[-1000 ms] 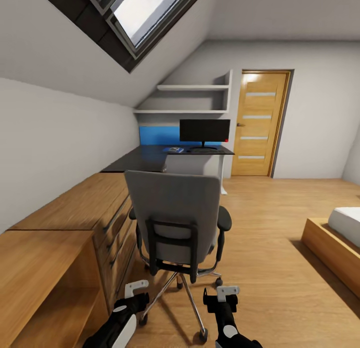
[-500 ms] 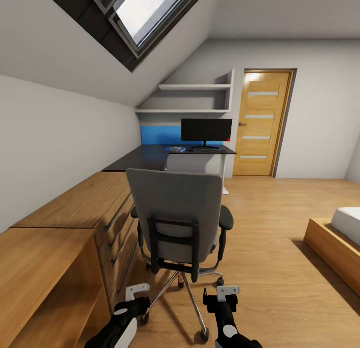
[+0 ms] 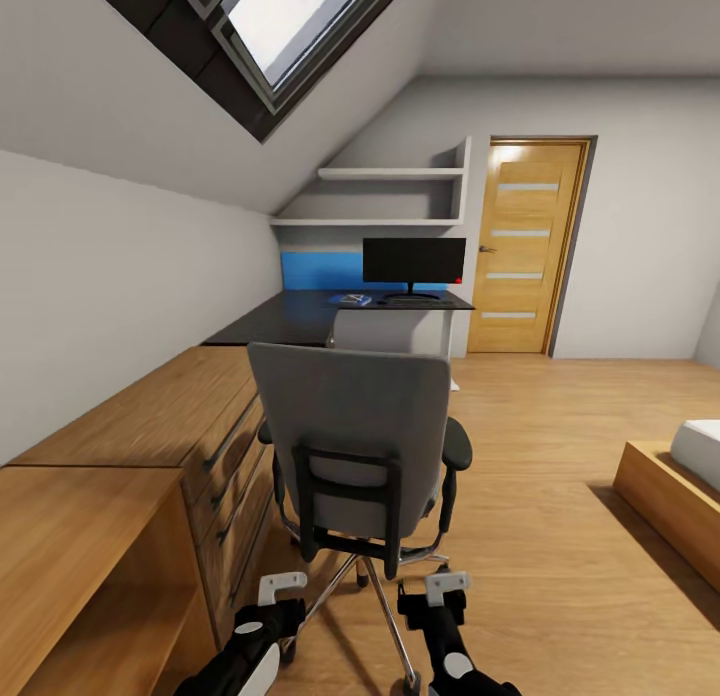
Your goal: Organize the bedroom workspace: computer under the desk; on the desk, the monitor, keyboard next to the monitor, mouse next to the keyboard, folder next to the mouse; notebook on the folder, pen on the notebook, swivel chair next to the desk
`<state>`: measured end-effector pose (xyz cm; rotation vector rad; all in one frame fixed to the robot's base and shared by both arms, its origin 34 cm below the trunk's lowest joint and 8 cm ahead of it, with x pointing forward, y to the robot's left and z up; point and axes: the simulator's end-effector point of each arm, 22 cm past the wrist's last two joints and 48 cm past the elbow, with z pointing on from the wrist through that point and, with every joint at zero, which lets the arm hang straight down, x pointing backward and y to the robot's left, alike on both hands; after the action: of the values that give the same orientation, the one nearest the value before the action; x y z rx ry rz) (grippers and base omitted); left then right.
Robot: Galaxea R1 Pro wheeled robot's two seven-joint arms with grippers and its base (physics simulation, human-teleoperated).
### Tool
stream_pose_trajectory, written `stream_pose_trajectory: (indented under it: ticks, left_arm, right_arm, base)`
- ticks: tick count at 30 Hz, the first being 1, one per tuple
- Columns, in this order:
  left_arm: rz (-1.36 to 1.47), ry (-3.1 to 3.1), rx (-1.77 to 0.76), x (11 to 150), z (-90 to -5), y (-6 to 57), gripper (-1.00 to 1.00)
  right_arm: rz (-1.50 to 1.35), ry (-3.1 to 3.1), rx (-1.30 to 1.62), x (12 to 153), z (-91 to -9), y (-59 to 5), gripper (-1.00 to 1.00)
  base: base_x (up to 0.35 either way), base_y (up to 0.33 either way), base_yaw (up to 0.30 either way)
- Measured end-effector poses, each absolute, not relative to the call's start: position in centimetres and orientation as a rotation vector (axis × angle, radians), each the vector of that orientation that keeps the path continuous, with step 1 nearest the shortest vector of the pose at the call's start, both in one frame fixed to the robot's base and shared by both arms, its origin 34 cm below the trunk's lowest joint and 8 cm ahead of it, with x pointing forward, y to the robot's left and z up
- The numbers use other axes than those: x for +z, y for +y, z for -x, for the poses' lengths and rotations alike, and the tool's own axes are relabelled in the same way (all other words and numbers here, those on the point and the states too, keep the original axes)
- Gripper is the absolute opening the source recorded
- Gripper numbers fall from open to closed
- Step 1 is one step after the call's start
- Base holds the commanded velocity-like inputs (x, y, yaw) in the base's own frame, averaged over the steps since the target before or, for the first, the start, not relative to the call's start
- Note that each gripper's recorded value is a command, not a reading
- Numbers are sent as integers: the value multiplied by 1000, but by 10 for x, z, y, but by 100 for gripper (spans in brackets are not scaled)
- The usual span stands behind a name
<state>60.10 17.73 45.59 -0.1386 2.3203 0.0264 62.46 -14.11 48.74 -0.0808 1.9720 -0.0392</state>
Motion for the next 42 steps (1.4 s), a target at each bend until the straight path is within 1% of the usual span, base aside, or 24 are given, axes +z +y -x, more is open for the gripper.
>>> stream_pose_trajectory:
  ticks: [6,42]
  left_arm:
    - [138,2319,26,456,-601,177,100]
    - [137,2316,25,400,-588,174,100]
  right_arm:
    - [122,1988,11,480,-619,-131,100]
    - [147,1982,11,423,-605,-129,100]
  base:
    - [1,0,0]
    - [0,0,0]
